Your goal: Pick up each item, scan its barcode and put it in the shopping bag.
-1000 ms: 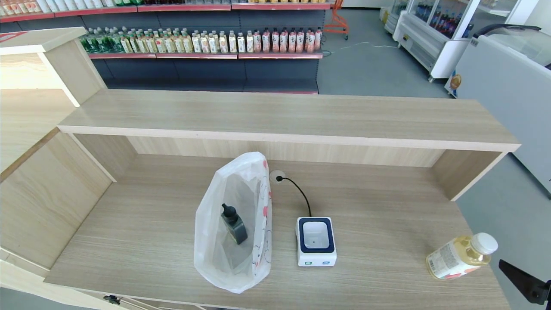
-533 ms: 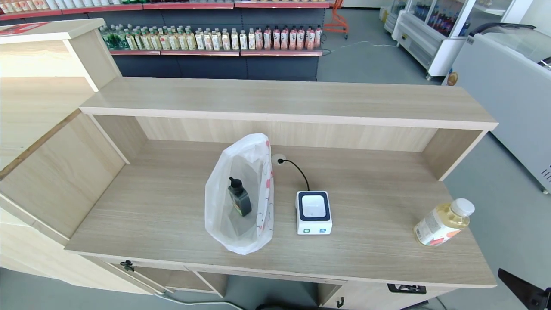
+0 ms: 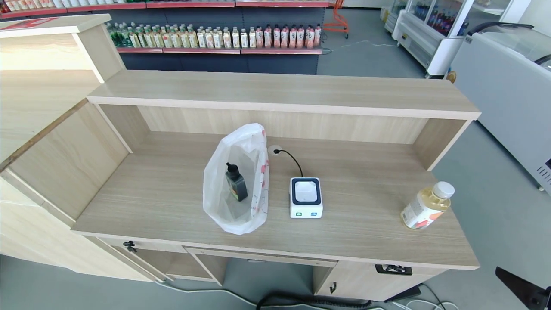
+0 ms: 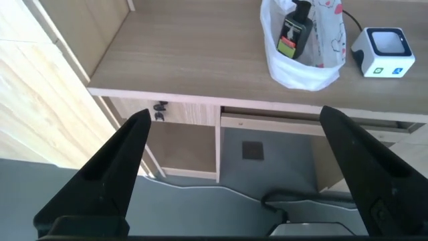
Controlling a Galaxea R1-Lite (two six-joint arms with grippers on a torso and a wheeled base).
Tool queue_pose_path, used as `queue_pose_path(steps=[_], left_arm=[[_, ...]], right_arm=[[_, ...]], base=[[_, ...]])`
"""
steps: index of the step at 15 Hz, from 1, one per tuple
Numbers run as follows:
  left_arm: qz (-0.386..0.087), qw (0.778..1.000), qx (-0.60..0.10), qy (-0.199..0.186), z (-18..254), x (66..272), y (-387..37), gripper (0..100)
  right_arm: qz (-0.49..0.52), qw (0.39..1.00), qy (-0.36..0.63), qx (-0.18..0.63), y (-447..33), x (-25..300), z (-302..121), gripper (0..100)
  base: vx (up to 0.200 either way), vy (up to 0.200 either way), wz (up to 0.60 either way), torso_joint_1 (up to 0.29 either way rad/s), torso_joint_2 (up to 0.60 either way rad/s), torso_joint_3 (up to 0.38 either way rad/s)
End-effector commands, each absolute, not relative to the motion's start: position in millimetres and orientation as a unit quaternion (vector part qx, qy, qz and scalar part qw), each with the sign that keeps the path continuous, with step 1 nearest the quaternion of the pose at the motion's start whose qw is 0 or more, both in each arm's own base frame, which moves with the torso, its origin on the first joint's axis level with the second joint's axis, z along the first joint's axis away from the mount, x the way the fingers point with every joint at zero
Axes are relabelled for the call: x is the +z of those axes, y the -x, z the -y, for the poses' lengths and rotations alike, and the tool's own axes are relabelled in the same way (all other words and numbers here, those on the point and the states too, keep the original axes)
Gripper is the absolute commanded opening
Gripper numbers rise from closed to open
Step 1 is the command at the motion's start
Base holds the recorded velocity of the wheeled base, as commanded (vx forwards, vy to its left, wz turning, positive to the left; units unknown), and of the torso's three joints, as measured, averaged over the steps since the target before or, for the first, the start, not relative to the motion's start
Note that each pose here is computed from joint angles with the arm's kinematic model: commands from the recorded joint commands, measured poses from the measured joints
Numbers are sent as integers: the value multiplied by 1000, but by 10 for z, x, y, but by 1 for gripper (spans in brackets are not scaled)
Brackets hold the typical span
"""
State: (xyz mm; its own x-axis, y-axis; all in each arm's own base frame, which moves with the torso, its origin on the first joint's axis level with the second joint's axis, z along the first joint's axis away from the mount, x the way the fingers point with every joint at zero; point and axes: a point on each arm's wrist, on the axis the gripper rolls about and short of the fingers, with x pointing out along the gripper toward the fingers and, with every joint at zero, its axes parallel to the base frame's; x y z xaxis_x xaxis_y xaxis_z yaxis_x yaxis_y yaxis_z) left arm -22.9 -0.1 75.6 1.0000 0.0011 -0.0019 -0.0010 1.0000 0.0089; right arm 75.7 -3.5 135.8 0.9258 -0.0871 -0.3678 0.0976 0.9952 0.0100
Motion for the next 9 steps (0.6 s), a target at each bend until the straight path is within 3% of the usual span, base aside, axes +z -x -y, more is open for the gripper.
queue_pose_path(steps=[1, 4, 9], left_arm=[[-1, 1000, 1, -5, 1, 756, 229, 100], [-1, 1000, 1, -4, 1, 756, 229, 100], [-1, 1000, 1, 0, 1, 756, 229, 100]], right_arm=[[-185, 982, -23, -37, -758, 1360, 30, 100], [-180, 982, -47, -27, -788, 1402, 24, 100], [-190, 978, -77, 31, -997, 1540, 1, 100]], base=[[0, -200, 0, -12, 7, -2], [0, -200, 0, 5, 5, 1], [0, 0, 0, 0, 0, 0]])
